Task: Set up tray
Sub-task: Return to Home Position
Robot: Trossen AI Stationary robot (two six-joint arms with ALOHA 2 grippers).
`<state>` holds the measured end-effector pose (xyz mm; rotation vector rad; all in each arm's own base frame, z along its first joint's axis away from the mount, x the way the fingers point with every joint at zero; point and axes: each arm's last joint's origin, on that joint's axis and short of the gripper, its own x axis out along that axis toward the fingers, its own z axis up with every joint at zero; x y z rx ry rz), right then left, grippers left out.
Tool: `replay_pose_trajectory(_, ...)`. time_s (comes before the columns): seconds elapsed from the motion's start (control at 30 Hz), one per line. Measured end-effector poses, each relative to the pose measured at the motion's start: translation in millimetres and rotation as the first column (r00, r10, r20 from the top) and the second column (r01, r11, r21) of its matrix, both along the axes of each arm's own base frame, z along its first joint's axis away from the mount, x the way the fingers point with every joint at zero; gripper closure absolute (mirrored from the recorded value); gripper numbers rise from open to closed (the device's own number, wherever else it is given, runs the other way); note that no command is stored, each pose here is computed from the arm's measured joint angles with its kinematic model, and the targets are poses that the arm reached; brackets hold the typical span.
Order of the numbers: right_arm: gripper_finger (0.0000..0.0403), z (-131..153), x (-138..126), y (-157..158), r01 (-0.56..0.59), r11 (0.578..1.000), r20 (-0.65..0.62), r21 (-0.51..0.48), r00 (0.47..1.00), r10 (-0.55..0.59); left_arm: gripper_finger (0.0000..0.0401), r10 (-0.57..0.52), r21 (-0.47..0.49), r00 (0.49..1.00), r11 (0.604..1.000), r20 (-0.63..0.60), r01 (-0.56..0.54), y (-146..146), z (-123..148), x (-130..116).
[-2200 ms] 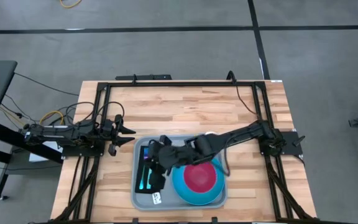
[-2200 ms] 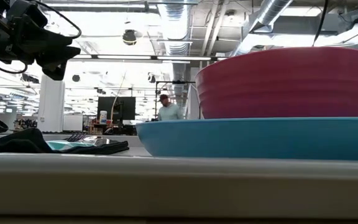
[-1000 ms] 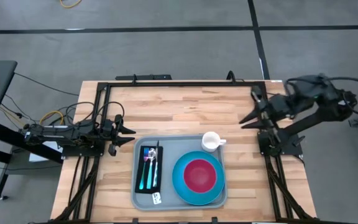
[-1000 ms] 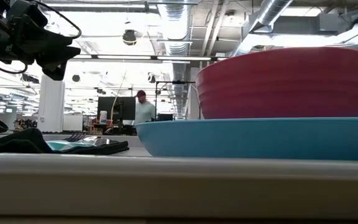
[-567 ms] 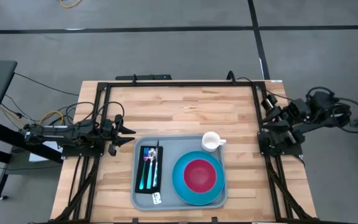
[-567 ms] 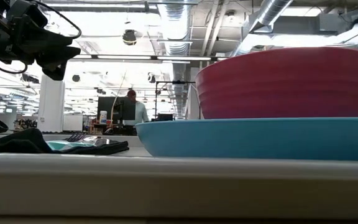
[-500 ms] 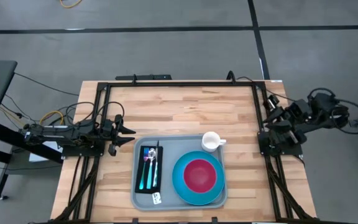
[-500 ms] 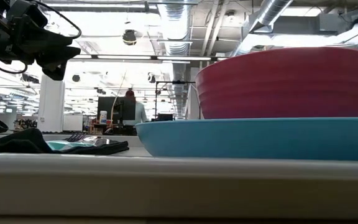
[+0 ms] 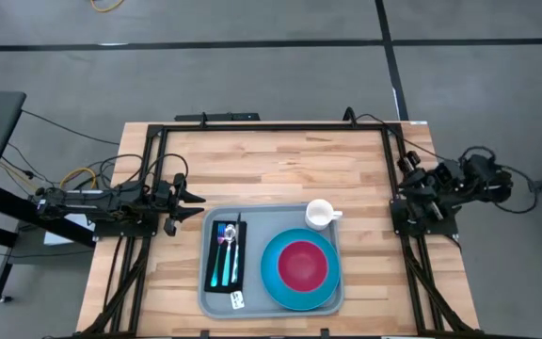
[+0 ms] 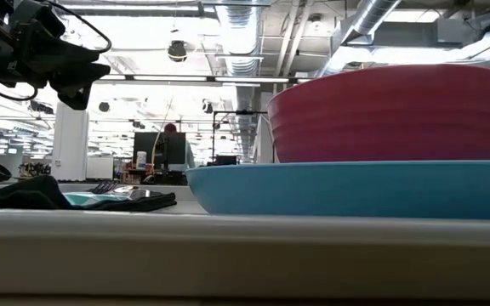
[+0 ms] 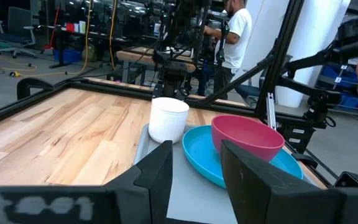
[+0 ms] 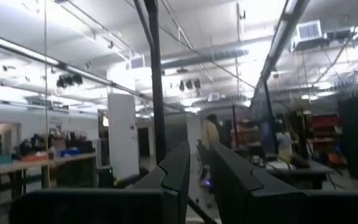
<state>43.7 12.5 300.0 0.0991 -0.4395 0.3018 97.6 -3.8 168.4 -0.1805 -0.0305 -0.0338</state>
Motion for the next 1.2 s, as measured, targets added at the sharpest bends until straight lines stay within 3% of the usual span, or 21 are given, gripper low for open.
replay_pose_trajectory(0.1,0.0349,-15.2,12.1,2.7,0.012,1.0,0.008,0.008,1.0,-0.012,0.0279,0.0,0.0,1.0,1.0,-0.001,0.0,0.0,0.0,0.0)
replay_pose_trajectory(0.27,0.0349,-32.0,17.4,4.0,0.007,0.999,0.151,0.054,0.988,-0.015,0.0279,0.0,0.0,1.0,1.0,-0.001,0.0,0.0,-0.1,0.0)
replay_pose_trajectory(0.63,0.0349,-65.0,30.1,6.7,0.016,0.998,0.141,0.056,0.99,-0.024,0.0279,0.0,0.0,1.0,1.0,-0.001,0.0,0.0,-0.1,0.0)
replay_pose_trajectory(0.87,0.0349,-84.1,37.0,8.0,0.018,0.997,0.083,0.073,0.996,-0.024,0.0279,0.0,0.0,1.0,1.0,-0.001,0.0,0.0,0.0,0.0)
replay_pose_trajectory(1.0,0.0349,-89.5,40.1,8.1,0.055,0.998,0.029,0.035,0.998,-0.056,0.0279,0.0,0.0,1.0,1.0,-0.001,0.0,0.0,-0.1,0.0)
replay_pose_trajectory(1.2,0.0349,-108.8,47.7,8.9,0.093,0.995,-0.177,-0.02,0.98,-0.096,0.0279,0.0,0.0,1.0,1.0,0.0,0.0,0.0,0.0,0.0)
